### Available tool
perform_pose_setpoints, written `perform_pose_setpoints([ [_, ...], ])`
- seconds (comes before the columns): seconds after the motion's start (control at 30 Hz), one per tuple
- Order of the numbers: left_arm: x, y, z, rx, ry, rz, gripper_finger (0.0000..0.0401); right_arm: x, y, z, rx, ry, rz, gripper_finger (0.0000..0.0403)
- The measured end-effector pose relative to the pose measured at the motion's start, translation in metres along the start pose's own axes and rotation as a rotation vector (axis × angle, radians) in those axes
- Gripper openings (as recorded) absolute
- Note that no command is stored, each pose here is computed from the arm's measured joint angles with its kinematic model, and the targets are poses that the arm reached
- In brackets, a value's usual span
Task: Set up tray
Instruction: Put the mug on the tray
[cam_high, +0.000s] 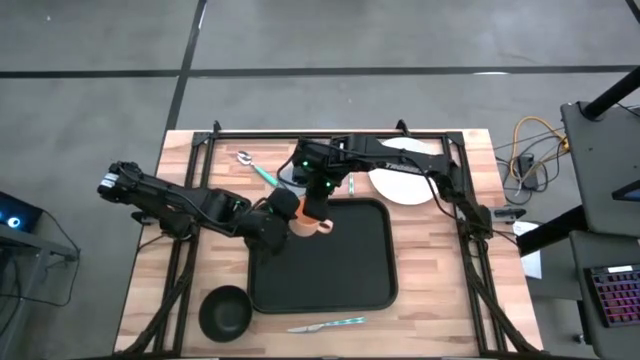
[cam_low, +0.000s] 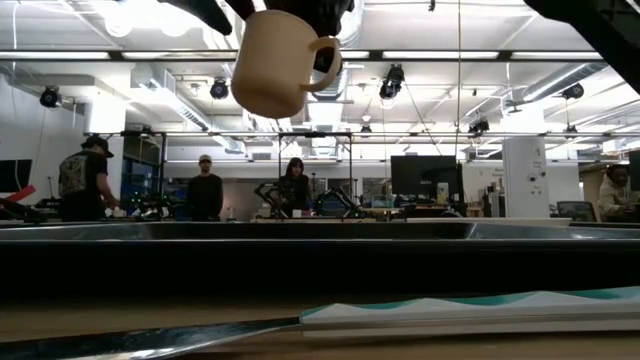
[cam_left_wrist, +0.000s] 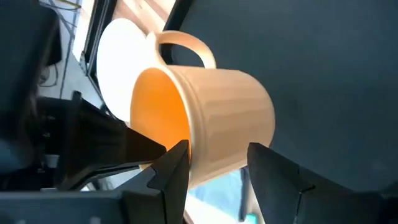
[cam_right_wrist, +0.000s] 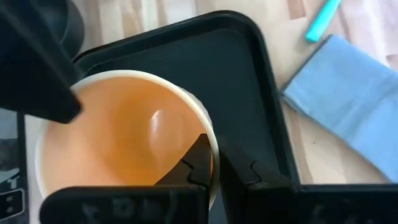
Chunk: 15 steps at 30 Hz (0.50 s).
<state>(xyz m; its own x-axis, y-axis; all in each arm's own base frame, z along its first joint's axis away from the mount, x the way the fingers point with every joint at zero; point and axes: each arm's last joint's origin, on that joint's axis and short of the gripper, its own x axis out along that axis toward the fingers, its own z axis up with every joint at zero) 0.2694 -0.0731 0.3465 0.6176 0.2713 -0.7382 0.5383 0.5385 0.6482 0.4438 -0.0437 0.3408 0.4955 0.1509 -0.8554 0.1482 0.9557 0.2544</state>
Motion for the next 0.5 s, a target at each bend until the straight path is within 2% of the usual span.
perform_pose_setpoints([
  [0.5,0.003,0.002,0.0,-0.034,-0.012,-0.011,0.0141,0.001,0.011,0.0,-0.066,-0.015,0.018,0.0008],
])
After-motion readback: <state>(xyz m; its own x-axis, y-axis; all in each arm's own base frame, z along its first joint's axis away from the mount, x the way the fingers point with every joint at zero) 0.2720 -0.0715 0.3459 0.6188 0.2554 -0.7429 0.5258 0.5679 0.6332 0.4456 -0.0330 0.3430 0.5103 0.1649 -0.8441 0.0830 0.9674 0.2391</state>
